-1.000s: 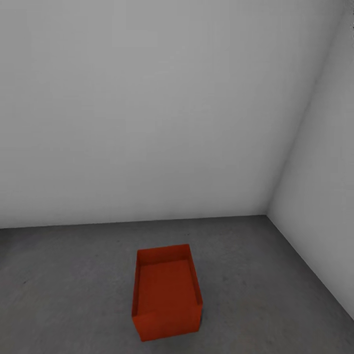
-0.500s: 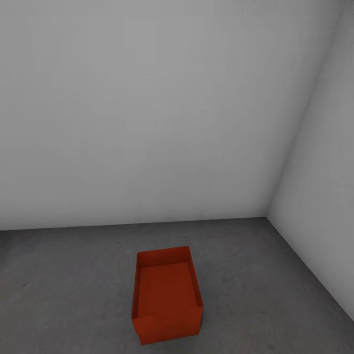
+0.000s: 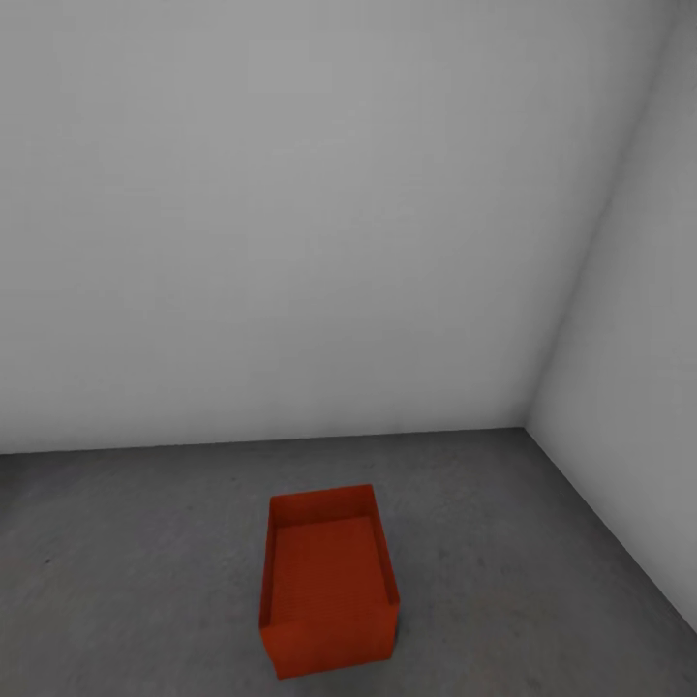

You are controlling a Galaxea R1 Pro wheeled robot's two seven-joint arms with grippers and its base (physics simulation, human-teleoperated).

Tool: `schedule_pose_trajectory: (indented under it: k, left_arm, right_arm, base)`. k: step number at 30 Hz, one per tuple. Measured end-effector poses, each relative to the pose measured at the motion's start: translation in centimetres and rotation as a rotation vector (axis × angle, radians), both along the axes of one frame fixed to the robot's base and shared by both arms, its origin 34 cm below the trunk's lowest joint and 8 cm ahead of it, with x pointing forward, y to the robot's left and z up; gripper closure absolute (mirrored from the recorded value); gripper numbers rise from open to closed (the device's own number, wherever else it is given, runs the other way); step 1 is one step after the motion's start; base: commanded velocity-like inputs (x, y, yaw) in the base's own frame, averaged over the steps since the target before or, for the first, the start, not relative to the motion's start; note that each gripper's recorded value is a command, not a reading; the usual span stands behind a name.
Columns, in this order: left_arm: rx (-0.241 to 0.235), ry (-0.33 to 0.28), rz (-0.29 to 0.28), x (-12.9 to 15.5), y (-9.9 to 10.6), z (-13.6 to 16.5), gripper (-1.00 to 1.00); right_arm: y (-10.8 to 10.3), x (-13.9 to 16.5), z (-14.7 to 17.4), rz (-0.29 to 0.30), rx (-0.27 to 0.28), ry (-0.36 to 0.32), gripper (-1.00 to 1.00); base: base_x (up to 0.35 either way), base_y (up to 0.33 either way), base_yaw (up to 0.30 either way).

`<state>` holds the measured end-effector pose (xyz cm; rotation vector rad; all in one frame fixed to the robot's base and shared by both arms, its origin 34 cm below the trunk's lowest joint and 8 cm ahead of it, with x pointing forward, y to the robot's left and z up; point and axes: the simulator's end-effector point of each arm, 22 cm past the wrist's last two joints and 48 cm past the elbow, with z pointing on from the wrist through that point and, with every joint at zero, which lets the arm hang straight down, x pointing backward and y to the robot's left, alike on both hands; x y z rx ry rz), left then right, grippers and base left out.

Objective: Move the two storage containers from the living room to the garage. In the garage, place one container on the floor and stack the other container on top of it (either order is fine).

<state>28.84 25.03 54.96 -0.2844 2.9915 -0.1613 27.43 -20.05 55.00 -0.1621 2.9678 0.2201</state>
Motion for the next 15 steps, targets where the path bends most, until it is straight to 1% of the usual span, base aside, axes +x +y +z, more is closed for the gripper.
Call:
schedule_pose_trajectory:
  k: [15]
  left_arm:
    - [0.0,-0.02,0.0,0.73,0.0,0.31,-1.0]
  right_arm:
    - [0.11,0.69,0.28,0.001,0.001,-0.017,-1.0]
  base:
    - [0.0,0.0,0.0]
